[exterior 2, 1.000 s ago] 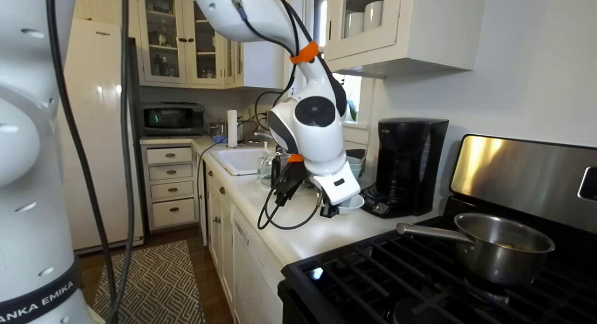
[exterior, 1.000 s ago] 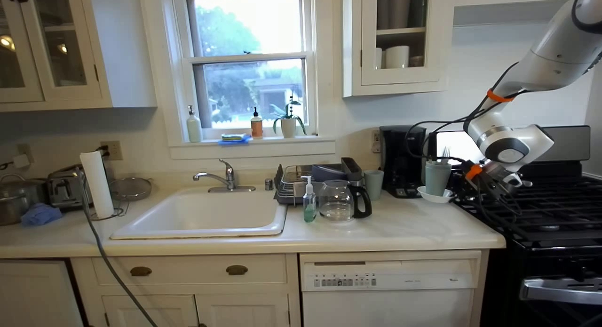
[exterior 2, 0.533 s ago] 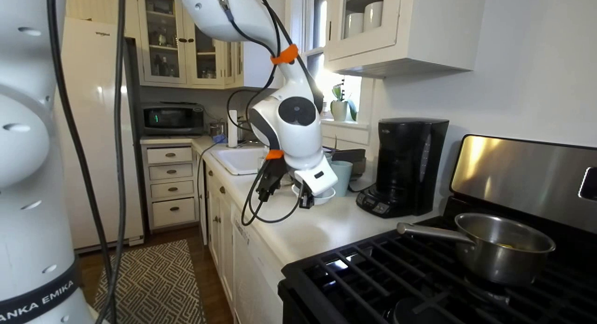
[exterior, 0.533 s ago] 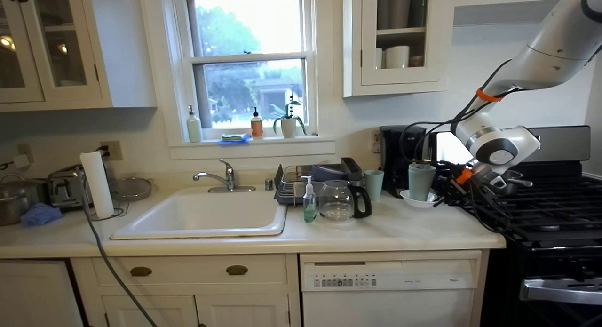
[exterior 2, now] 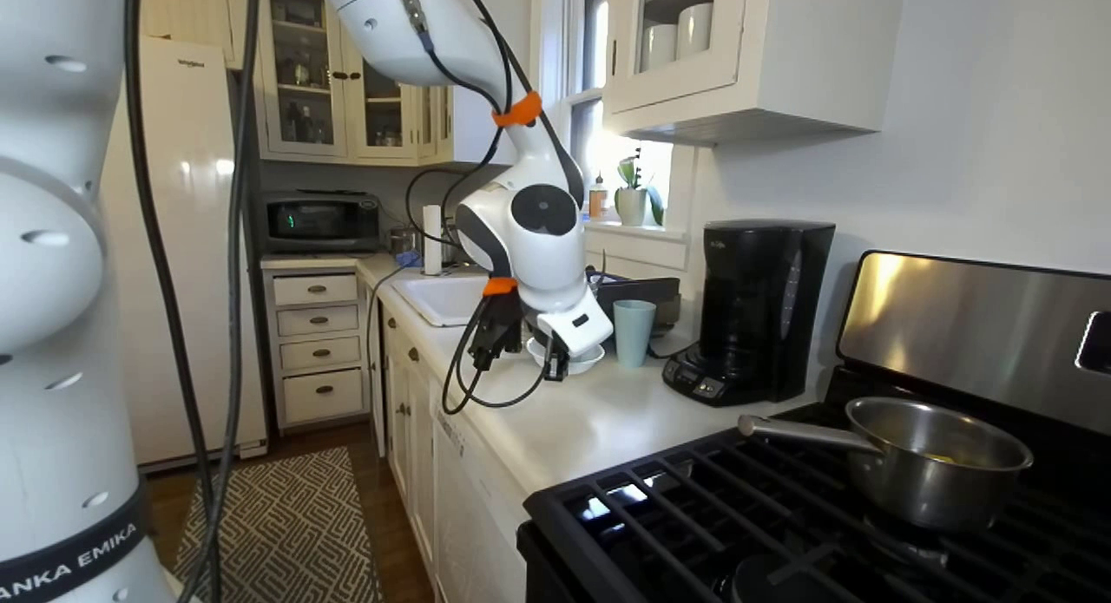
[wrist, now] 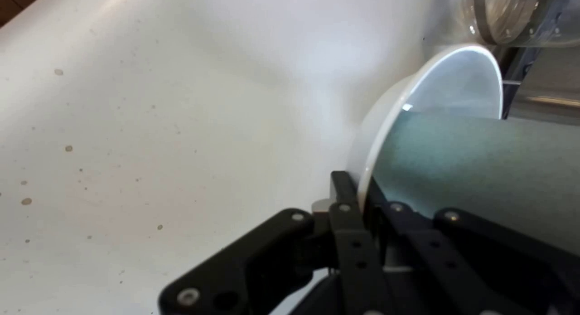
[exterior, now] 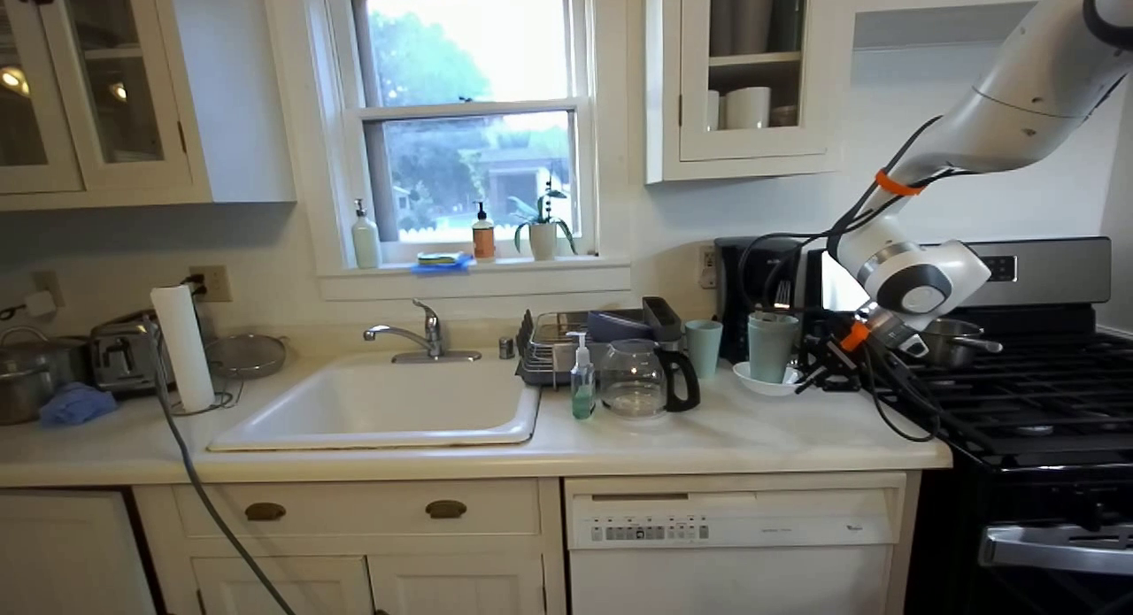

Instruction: Move the white plate with the grey cups on it to the left

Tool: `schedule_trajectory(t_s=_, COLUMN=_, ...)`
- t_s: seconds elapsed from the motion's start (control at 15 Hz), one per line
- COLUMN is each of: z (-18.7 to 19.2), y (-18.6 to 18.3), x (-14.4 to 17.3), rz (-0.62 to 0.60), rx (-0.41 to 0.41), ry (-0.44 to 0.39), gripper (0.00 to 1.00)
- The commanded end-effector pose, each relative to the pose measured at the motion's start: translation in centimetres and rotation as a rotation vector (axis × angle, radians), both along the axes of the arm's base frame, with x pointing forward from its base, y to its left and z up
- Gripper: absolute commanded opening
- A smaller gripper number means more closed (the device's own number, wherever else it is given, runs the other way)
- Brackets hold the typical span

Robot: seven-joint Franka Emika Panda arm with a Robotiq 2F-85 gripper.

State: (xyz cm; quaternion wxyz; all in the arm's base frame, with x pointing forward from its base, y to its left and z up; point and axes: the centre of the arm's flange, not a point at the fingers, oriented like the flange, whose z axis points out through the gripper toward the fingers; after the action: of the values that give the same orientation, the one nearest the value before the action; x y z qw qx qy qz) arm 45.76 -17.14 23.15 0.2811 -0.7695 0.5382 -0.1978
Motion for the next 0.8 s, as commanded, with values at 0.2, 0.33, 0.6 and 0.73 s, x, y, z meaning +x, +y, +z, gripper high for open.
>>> schedule_trajectory(t_s=0.2, z=0.0, y=0.0, x=0.0, rz=0.0, rx=0.0, ry=0.0, gripper=0.02)
schedule_trajectory(t_s=0.33, z=-0.5, y=0.2, x=0.8, rz=0.022, rx=0.009, ry=-0.005, gripper=0.02)
schedule_trajectory(t_s=0.6, z=-1.8, y=2.2, x=2.8, rz=0.063, rx=0.014, ry=-0.002, gripper=0.02)
schedule_trajectory(t_s=0.73, z=-1.9, y=3.2, x=4.1, rz=0.083, rx=0.011, ry=-0.009, gripper=0.02)
